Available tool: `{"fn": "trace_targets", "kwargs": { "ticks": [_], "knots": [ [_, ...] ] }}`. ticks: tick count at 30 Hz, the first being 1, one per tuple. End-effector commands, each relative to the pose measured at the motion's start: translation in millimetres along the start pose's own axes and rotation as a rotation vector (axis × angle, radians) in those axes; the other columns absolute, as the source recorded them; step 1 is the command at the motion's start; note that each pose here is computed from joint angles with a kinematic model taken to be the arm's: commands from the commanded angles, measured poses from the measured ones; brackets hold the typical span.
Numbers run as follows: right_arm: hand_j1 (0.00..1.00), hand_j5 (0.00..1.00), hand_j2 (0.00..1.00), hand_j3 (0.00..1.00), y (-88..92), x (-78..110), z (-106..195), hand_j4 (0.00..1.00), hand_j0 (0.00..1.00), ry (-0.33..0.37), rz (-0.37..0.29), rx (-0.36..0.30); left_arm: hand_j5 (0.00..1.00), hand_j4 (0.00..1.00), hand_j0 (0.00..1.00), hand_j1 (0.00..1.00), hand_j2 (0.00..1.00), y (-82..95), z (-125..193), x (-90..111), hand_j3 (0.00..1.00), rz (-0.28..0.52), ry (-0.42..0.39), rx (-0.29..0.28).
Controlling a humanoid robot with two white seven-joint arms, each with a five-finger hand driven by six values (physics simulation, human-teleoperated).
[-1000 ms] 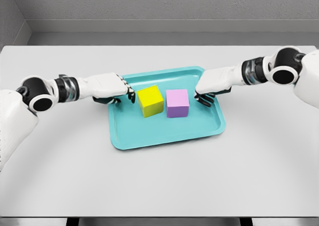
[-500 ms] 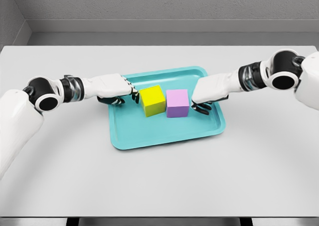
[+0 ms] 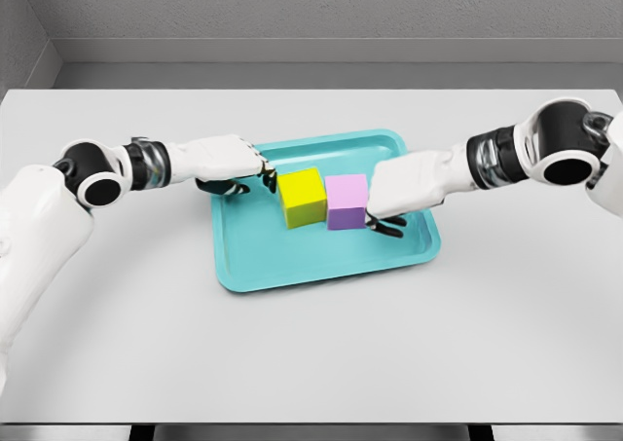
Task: Push two cubes
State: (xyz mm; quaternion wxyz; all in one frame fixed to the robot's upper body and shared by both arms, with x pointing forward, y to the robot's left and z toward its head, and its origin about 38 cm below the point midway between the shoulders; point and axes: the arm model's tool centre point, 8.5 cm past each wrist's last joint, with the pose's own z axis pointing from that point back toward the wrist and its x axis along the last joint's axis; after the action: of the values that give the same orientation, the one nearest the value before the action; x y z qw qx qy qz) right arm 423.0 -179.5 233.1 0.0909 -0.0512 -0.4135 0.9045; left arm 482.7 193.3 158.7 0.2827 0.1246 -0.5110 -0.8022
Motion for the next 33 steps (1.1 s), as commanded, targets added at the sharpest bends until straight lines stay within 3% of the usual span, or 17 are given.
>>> {"fn": "trace_targets", "kwargs": {
  "ticks": [1, 11, 16, 26, 29, 33],
  "knots": [
    [0.13, 0.13, 0.13, 0.13, 1.9, 7.3, -4, 0.13, 0.13, -0.024, 0.003, 0.008, 0.59, 0.59, 0.59, 0.59, 0.59, 0.7, -2, 1, 0.59, 0.006, -0.004, 0.005],
    [0.13, 0.13, 0.13, 0.13, 5.8, 20.7, -31, 0.13, 0.13, -0.092, 0.007, 0.04, 0.59, 0.59, 0.59, 0.59, 0.59, 2.8, -6, 5, 0.59, 0.002, -0.017, 0.006],
    [0.13, 0.13, 0.13, 0.13, 13.2, 12.5, -47, 0.13, 0.13, -0.093, -0.026, 0.065, 0.59, 0.59, 0.59, 0.59, 0.59, 3.5, -9, 8, 0.59, -0.004, -0.024, -0.001],
    [0.13, 0.13, 0.13, 0.13, 16.9, 4.2, -49, 0.13, 0.13, -0.075, -0.046, 0.074, 0.59, 0.59, 0.59, 0.59, 0.59, 2.9, 9, -6, 0.59, -0.007, 0.009, -0.005],
    [0.13, 0.13, 0.13, 0.13, 16.9, 2.4, -58, 0.13, 0.13, -0.079, -0.053, 0.081, 0.59, 0.59, 0.59, 0.59, 0.59, 14.2, 21, 1, 0.59, -0.034, -0.014, 0.031],
    [0.13, 0.13, 0.13, 0.13, 18.5, -1.0, -63, 0.13, 0.13, -0.075, -0.062, 0.089, 0.59, 0.59, 0.59, 0.59, 0.59, 16.7, 34, 1, 0.59, -0.051, -0.014, 0.037]
  ]
}}
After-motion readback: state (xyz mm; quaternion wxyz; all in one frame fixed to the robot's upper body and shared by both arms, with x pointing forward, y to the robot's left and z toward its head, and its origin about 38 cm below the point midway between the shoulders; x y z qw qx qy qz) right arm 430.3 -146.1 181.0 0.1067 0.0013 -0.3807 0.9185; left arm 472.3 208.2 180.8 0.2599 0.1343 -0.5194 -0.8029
